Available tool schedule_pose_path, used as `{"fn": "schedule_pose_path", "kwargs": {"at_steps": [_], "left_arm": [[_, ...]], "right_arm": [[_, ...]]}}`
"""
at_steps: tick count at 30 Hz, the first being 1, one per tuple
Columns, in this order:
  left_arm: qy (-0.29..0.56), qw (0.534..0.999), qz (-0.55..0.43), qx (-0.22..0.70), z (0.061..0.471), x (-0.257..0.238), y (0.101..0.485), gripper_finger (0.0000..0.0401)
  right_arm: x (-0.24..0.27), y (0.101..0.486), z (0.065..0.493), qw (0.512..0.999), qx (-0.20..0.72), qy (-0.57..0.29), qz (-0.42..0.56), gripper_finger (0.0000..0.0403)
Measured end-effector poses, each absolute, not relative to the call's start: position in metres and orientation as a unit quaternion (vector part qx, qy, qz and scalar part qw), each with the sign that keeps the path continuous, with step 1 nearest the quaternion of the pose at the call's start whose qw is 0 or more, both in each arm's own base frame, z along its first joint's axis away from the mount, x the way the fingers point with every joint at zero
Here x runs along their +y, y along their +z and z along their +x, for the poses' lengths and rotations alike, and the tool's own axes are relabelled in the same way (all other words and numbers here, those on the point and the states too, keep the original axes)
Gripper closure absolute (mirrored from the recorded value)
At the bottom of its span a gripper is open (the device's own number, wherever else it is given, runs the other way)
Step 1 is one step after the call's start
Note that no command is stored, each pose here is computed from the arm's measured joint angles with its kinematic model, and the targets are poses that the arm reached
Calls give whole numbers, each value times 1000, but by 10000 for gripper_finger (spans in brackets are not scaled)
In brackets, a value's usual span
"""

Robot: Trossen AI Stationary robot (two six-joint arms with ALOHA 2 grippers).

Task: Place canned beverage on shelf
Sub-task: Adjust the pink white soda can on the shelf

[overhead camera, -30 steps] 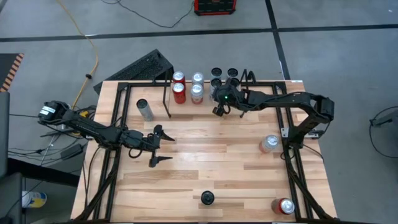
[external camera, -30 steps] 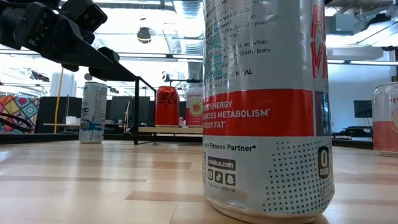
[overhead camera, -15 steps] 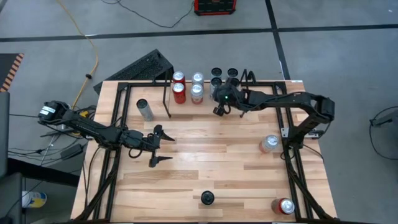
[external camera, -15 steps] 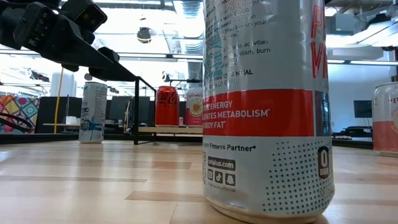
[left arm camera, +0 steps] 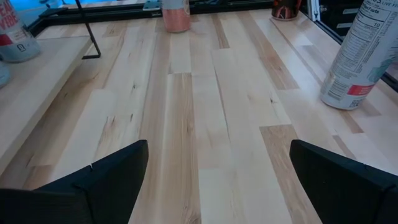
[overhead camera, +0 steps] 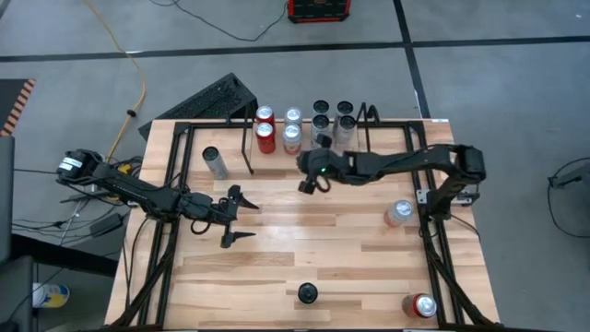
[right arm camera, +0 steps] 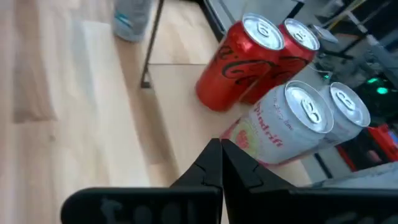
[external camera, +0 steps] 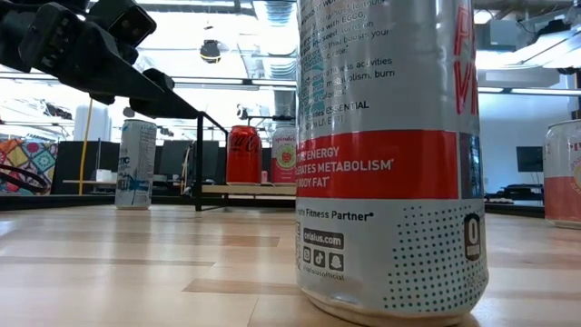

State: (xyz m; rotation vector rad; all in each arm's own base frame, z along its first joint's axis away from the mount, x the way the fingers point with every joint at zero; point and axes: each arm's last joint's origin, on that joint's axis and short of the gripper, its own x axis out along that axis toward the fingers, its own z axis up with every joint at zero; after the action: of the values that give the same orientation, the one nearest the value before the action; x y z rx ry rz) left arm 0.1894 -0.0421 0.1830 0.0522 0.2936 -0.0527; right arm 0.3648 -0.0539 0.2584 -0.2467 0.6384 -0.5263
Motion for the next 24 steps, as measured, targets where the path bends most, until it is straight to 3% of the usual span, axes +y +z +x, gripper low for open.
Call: {"fn": "schedule_pose_path", "kwargs": {"at_steps": [10, 24], "left_arm": [[-35, 988, 15, 151, 189, -43, 182, 24], [-43, 985, 21, 163, 188, -44, 180, 24]], "right_arm": [[-70, 246, 413, 893, 335, -265, -143, 382], [-94, 234, 421, 866, 382, -285, -150, 382]]}}
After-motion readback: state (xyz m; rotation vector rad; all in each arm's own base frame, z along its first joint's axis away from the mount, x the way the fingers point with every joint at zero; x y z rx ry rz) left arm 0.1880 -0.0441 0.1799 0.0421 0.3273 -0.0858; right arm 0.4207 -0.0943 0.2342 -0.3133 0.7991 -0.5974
